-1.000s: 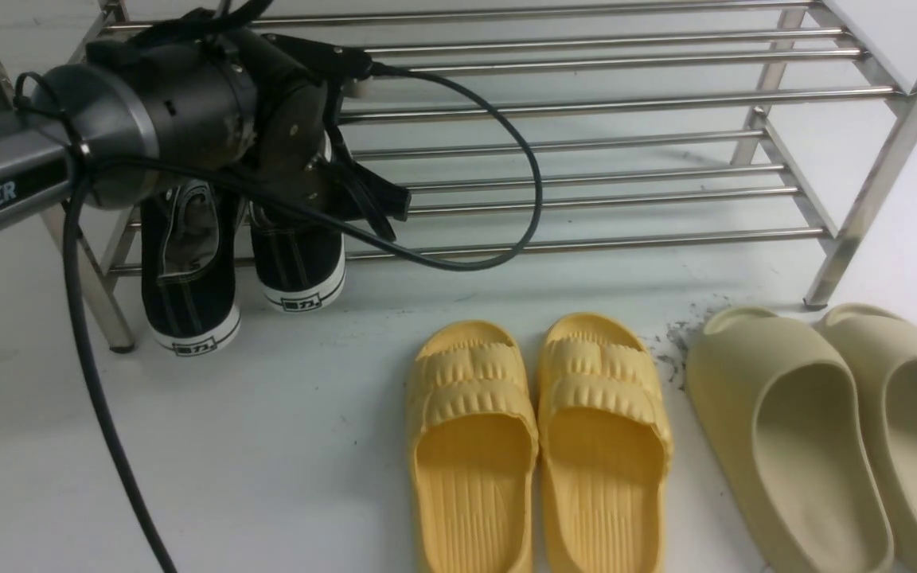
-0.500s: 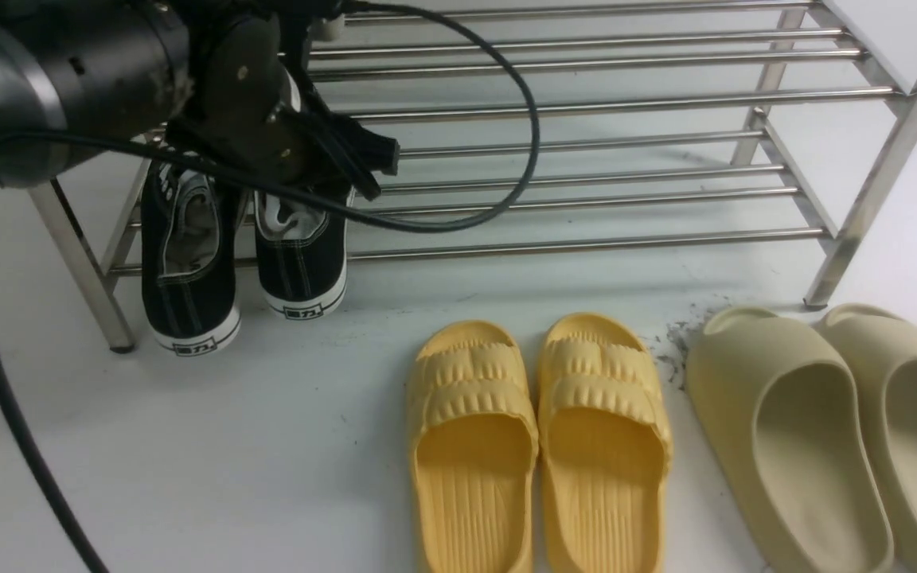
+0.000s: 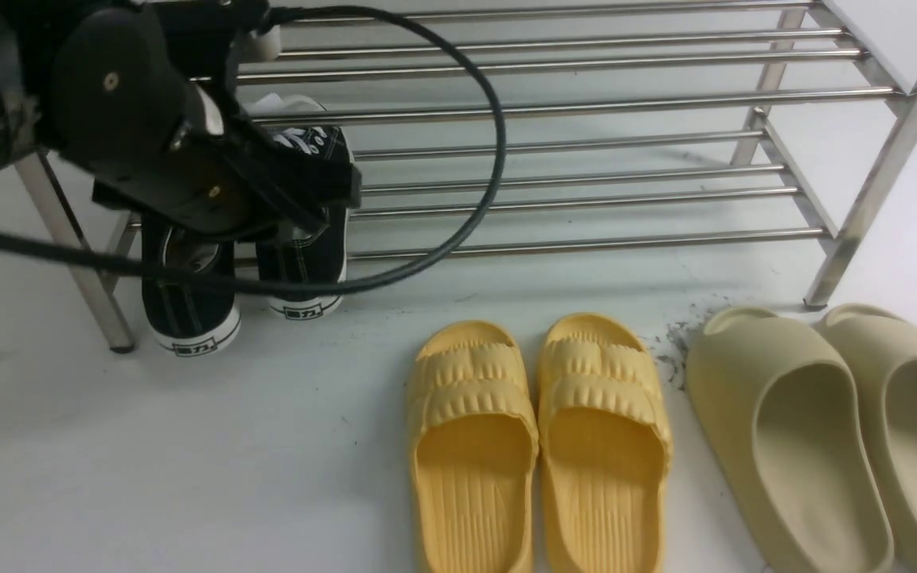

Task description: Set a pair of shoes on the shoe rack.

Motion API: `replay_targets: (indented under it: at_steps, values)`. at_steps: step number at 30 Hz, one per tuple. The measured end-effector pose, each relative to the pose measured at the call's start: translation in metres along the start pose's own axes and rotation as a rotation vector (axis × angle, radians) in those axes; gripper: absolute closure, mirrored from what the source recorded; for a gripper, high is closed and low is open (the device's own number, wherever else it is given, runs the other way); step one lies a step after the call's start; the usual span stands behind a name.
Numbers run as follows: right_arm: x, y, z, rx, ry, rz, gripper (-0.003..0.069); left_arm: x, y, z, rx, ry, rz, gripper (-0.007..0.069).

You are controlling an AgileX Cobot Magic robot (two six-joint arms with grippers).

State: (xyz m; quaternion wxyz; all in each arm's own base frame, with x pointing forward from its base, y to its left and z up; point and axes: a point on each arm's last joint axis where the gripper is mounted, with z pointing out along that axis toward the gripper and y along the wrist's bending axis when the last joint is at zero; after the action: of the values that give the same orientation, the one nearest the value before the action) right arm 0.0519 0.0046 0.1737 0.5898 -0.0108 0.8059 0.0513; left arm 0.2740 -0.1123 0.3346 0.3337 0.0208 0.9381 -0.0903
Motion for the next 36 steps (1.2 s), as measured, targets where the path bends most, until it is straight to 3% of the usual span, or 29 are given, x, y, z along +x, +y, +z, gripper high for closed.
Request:
replay_targets:
  at_steps: [5,15,27,36]
  values:
    - [0.000,0.000,0.000,0.000,0.000,0.000,0.0412,0.022,0.009,-0.033,0.037,-0.051,-0.021,0.0638]
    - [0.000,0.000,0.000,0.000,0.000,0.000,0.0412,0.105,0.043,-0.108,0.129,-0.251,-0.047,0.0638]
    - [0.000,0.000,0.000,0.000,0.000,0.000,0.0412,0.197,0.074,-0.125,0.250,-0.466,-0.087,0.0638]
    - [0.000,0.000,0.000,0.000,0.000,0.000,0.0412,0.212,0.080,-0.130,0.268,-0.505,-0.092,0.0638]
